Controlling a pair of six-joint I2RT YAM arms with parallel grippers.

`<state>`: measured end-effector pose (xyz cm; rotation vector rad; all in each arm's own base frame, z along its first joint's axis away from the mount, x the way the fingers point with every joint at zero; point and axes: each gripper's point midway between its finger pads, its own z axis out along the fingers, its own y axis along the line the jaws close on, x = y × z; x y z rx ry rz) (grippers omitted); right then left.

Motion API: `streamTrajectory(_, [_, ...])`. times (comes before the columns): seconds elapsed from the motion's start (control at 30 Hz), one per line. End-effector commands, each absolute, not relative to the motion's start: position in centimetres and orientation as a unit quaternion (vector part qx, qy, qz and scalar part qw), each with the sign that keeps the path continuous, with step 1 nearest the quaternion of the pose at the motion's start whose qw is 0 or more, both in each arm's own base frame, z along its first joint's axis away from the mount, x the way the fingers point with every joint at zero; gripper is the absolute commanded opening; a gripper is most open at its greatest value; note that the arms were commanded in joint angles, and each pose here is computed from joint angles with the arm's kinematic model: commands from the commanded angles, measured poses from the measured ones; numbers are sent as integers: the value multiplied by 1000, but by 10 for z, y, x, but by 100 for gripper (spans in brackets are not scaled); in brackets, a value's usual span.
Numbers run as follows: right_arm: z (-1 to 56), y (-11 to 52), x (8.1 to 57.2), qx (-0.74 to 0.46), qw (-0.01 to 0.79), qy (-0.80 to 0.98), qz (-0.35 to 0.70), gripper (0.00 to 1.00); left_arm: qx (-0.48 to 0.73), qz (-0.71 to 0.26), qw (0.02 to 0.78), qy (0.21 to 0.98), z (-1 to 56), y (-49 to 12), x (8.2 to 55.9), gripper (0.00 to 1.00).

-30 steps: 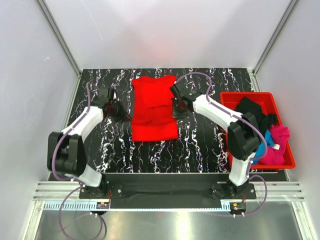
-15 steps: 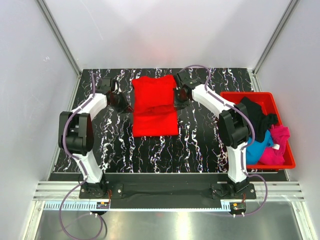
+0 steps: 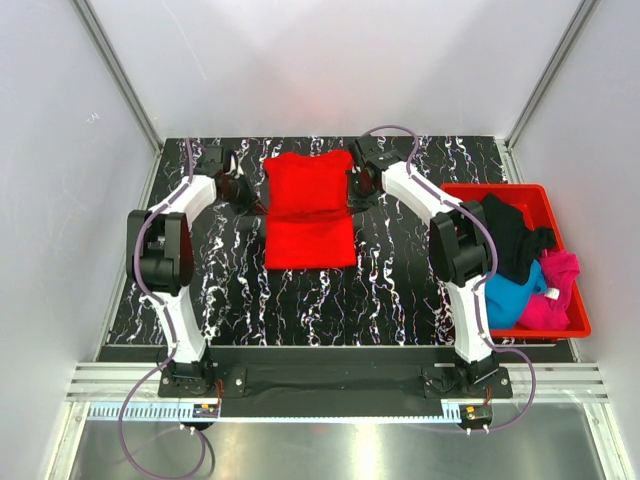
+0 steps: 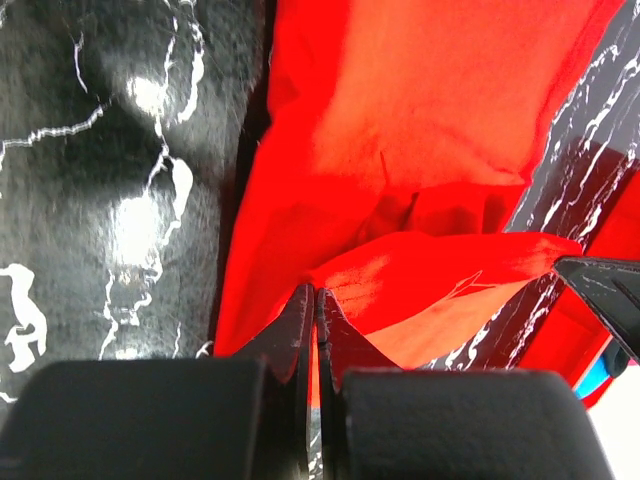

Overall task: Fold and stack the t-shirts
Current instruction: Fold the tshirt

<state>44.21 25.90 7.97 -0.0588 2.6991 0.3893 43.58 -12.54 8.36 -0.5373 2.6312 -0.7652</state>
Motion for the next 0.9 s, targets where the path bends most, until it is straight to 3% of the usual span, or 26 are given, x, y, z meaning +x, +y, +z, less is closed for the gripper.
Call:
streamTrajectory(0.0, [90,258,457,-28,221,964,147,0,-177,-270,196,926,94,-121,454,0])
streamTrajectory(0.4, [82,255,475,-22,223,964,143,4,-185,-271,189,926,80,-119,470,0])
streamTrajectory(0.5, [81,251,481,-20,226,964,137,10,-186,-266,191,926,83,-116,473,12])
streamTrajectory(0.6, [88,250,490,-17,242,960,137,22,-185,-263,201,925,87,-112,478,24])
streamTrajectory(0.63, [96,251,491,-17,251,958,141,33,-183,-261,209,924,93,-110,481,38])
streamTrajectory(0.67, [101,250,492,-16,256,956,142,39,-186,-257,214,924,98,-105,483,44])
streamTrajectory(0.73, [110,248,489,-11,265,953,142,41,-179,-238,231,926,108,-96,485,50])
streamTrajectory(0.87, [115,243,475,-9,262,954,147,45,-172,-206,267,926,130,-86,466,51])
